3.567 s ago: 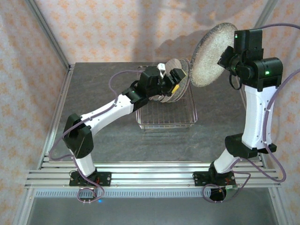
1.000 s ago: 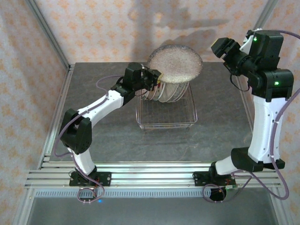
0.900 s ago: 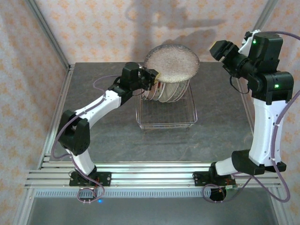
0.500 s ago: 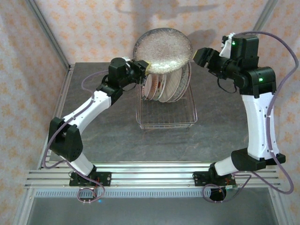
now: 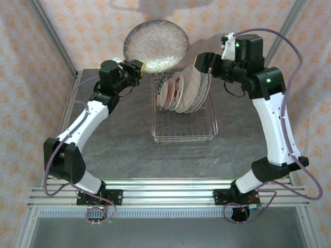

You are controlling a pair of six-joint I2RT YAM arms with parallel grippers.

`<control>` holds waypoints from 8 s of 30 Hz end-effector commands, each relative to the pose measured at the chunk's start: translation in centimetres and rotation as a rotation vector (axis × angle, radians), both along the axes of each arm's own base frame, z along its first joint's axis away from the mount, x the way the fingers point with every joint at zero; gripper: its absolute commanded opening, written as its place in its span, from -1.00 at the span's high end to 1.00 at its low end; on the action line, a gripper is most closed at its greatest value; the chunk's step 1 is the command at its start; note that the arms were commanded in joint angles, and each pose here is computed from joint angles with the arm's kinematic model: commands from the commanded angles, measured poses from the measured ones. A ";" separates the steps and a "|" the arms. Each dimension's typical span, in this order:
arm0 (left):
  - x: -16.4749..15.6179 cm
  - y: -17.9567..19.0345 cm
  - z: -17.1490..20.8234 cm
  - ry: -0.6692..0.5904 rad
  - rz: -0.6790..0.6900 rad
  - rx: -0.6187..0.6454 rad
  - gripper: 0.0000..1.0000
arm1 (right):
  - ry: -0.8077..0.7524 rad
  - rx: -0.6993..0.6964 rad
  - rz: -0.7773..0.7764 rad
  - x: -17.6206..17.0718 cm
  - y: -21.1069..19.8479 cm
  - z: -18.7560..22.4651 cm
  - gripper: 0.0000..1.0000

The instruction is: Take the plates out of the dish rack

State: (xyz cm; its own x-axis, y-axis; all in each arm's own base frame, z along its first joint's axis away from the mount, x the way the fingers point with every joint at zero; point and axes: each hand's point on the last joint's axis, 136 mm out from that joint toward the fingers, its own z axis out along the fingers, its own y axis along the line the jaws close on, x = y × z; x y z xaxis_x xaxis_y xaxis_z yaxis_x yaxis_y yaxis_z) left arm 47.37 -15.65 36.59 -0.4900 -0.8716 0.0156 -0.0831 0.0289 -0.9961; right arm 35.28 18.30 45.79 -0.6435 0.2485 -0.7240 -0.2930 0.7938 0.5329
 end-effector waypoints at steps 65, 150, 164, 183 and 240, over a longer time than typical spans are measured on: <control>-3.3 21.5 -7.2 -0.211 0.427 0.189 1.00 | 0.087 0.298 0.376 1.6 19.5 -6.6 -0.48; 5.1 24.8 -26.7 0.293 0.348 0.179 0.02 | 0.019 0.215 0.365 3.1 18.9 -7.2 -0.62; 3.5 24.9 -28.1 0.449 0.329 0.245 -0.10 | 0.003 0.214 0.318 3.4 17.7 -6.8 -0.63; 0.9 25.1 -27.2 0.601 0.309 0.330 -0.30 | -0.063 0.177 0.211 3.3 14.9 -5.7 -0.64; -14.6 -10.1 10.7 -0.499 -0.239 0.633 -0.67 | 0.395 -0.349 -0.296 14.1 -9.3 -18.9 0.13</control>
